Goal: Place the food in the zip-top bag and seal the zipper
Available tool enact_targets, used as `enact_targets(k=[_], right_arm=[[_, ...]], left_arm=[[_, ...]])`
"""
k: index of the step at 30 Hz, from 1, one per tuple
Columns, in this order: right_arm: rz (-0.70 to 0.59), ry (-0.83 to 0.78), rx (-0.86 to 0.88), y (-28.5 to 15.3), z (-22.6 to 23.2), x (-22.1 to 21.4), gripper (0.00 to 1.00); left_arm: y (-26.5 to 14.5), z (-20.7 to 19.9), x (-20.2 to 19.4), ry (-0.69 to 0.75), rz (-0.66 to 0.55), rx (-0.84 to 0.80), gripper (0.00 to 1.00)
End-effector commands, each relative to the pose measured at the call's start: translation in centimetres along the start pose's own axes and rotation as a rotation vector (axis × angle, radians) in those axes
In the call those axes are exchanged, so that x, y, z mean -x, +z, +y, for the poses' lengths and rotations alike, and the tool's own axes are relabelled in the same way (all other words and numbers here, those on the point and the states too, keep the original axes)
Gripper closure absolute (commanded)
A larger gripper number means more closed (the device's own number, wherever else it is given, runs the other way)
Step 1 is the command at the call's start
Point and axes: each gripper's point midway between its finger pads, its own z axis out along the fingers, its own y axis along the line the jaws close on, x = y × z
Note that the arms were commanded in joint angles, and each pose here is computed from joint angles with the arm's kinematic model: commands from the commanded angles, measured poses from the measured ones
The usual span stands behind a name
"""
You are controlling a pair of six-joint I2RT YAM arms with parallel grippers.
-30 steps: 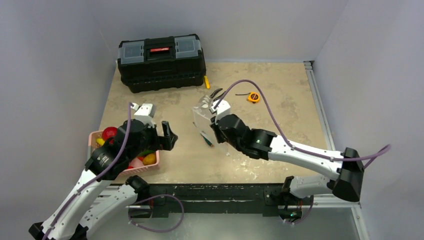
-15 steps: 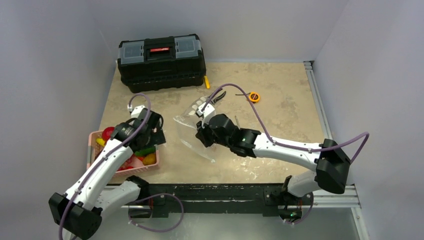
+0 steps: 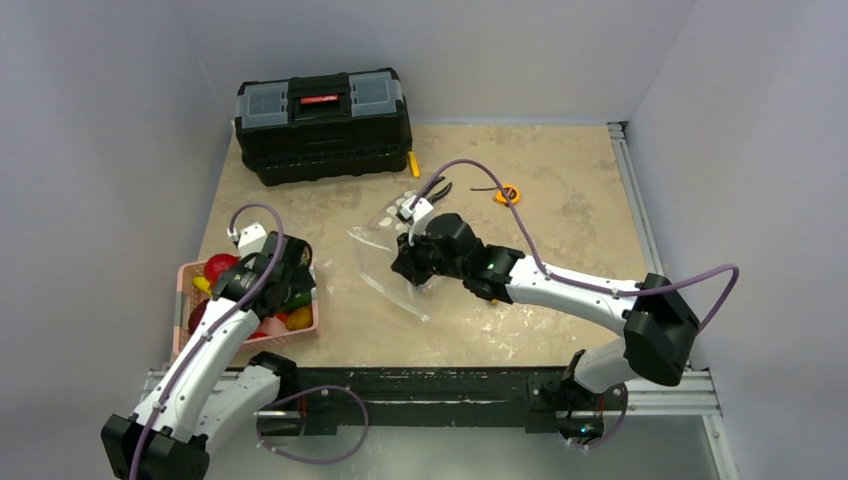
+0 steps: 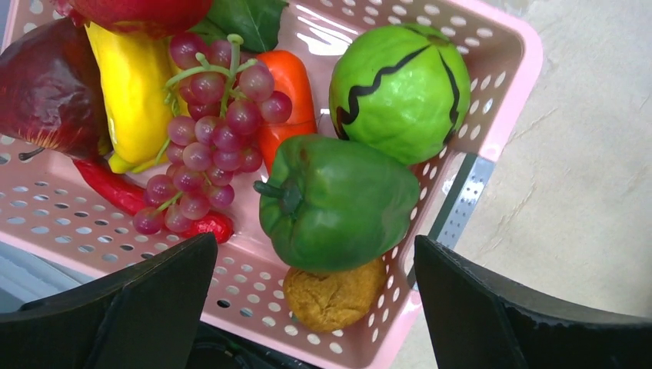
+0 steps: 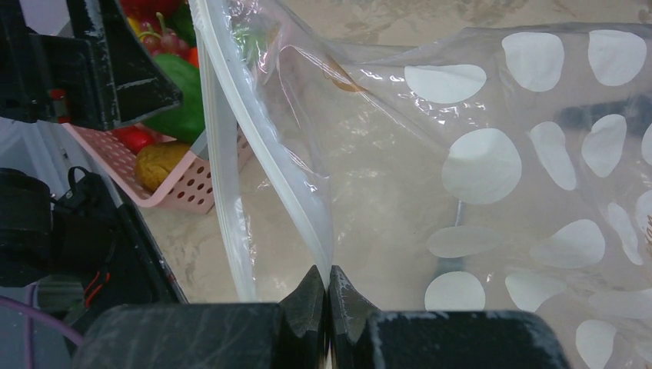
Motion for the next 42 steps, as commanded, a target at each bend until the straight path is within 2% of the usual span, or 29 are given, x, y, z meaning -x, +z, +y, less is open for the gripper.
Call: enact_targets(k=[1, 6, 15, 26, 29, 35, 42], right_arm=[[-0.075, 0.011, 0.086, 0.1, 2.0, 2.5, 1.0], [-0.085, 0.024, 0.104, -0.3, 2.4, 2.9, 1.0], [-0.07, 0.012, 0.102, -0.5, 2.2, 2.5, 1.0], [-0.062, 0.011, 0.106, -0.3, 2.2, 2.2, 1.0], [-0.06, 0.012, 0.107, -0.5, 2.2, 2.2, 1.0], [-0.059, 0.01, 0.101, -0.7, 2.1, 2.1, 1.0], [-0.054, 0.011, 0.101, -0.6, 2.0, 1.9, 1.0]], left_arm=[[0.6, -0.2, 1.6, -0.085, -0.071, 0.034, 0.0], [0.9, -0.6, 0.7, -0.184, -0.031, 0.043, 0.0], [1.4, 0.1, 0.1, -0.427, -0.09, 0.032, 0.0], [2.2, 0.2, -1.4, -0.662, -0.049, 0.075, 0.03], [2.6, 0.1, -1.1, -0.704, -0.079, 0.055, 0.0], [2.7, 1.0, -0.3, -0.768, -0.143, 0.085, 0.02], [2.5, 0.0, 1.0, -0.799, -0.162, 0.055, 0.0]])
